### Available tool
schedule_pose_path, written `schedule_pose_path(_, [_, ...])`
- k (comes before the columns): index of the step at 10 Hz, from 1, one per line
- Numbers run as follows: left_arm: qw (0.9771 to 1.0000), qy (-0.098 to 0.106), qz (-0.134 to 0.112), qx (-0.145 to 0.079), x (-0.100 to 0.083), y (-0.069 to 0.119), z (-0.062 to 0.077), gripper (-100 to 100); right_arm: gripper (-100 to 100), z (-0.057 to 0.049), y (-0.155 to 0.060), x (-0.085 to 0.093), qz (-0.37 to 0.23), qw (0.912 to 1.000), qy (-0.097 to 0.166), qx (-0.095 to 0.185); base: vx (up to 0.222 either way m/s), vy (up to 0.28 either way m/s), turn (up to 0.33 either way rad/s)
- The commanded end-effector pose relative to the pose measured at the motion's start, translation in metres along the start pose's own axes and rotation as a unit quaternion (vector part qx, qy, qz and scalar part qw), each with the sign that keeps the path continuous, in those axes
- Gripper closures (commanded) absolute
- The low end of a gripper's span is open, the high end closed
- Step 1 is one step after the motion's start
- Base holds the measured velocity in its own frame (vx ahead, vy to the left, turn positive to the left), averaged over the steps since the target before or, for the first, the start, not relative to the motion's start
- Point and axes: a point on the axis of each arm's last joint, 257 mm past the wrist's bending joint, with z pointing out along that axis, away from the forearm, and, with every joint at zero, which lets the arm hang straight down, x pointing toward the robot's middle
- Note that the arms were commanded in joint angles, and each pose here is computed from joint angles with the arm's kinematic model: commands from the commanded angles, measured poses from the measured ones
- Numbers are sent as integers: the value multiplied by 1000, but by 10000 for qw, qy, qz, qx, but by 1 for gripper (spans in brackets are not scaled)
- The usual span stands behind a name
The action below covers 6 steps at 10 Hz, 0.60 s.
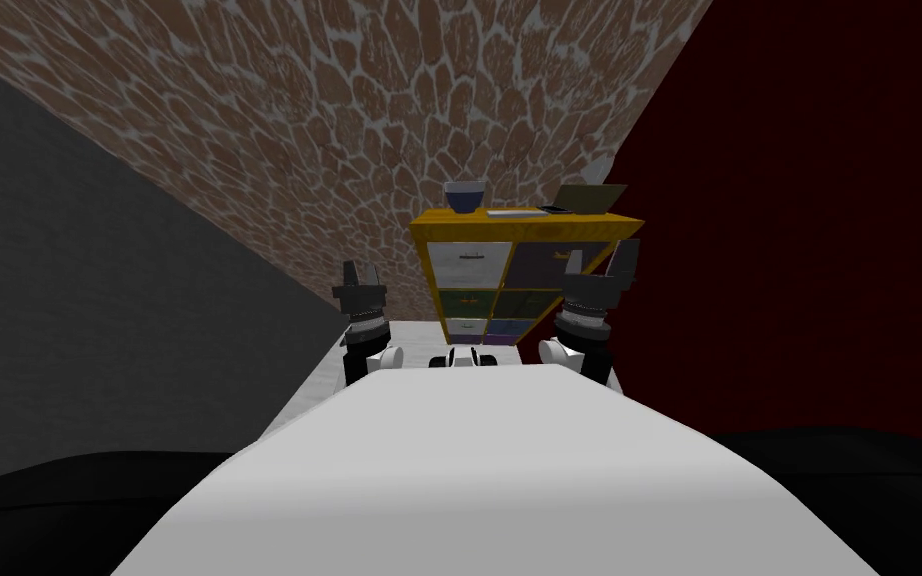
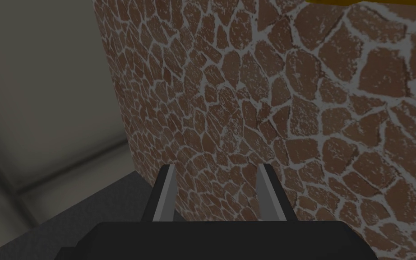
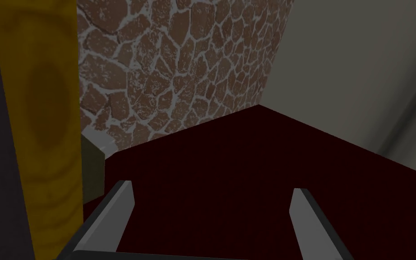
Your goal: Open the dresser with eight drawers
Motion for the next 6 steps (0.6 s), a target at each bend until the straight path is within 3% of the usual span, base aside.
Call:
schedule_pose_path(1, [10000, 0, 0, 0, 0, 0, 0, 0, -100, -1, -4, 9, -616, 9973, 398, 7, 20, 73, -53])
schedule_pose_path(4, [10000, 0, 0, 0, 0, 0, 0, 0, -100, -3, -10, 17, -1563, 9838, 873, -14, 17, 80, -76])
schedule_pose_path(6, [10000, 0, 0, 0, 0, 0, 0, 0, -100, -4, -15, 21, -2258, 9670, 1181, -54, 13, 94, -89])
